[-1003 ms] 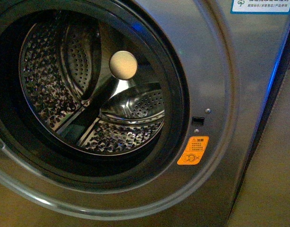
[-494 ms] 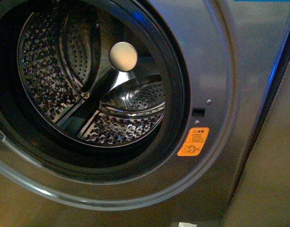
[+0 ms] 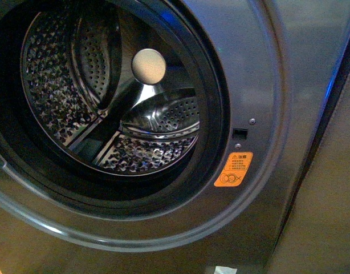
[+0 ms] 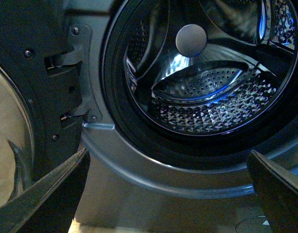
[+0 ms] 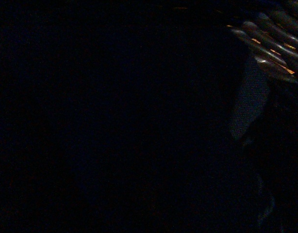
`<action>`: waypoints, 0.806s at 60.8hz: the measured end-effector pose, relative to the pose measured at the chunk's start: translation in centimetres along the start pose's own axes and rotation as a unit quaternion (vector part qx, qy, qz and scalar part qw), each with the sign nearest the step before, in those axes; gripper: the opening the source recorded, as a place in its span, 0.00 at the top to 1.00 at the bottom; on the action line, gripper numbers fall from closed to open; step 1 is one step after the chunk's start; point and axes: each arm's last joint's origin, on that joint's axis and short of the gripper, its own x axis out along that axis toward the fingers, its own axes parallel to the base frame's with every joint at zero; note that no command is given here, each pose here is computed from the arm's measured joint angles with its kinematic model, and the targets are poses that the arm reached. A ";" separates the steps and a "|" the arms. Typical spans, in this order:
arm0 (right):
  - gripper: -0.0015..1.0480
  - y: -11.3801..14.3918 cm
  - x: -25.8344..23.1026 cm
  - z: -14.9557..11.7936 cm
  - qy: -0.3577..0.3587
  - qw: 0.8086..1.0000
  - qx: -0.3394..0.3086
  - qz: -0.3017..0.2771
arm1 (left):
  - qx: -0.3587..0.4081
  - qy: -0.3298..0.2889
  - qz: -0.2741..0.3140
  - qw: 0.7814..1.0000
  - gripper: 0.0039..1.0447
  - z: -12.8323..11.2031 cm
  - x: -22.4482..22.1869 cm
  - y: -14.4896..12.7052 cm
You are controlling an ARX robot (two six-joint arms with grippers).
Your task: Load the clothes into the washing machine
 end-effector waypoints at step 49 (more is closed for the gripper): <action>0.91 3.3 -13.9 5.2 -0.202 0.976 -0.078 0.029 | 0.000 0.000 0.000 1.000 0.06 0.0 0.0 0.0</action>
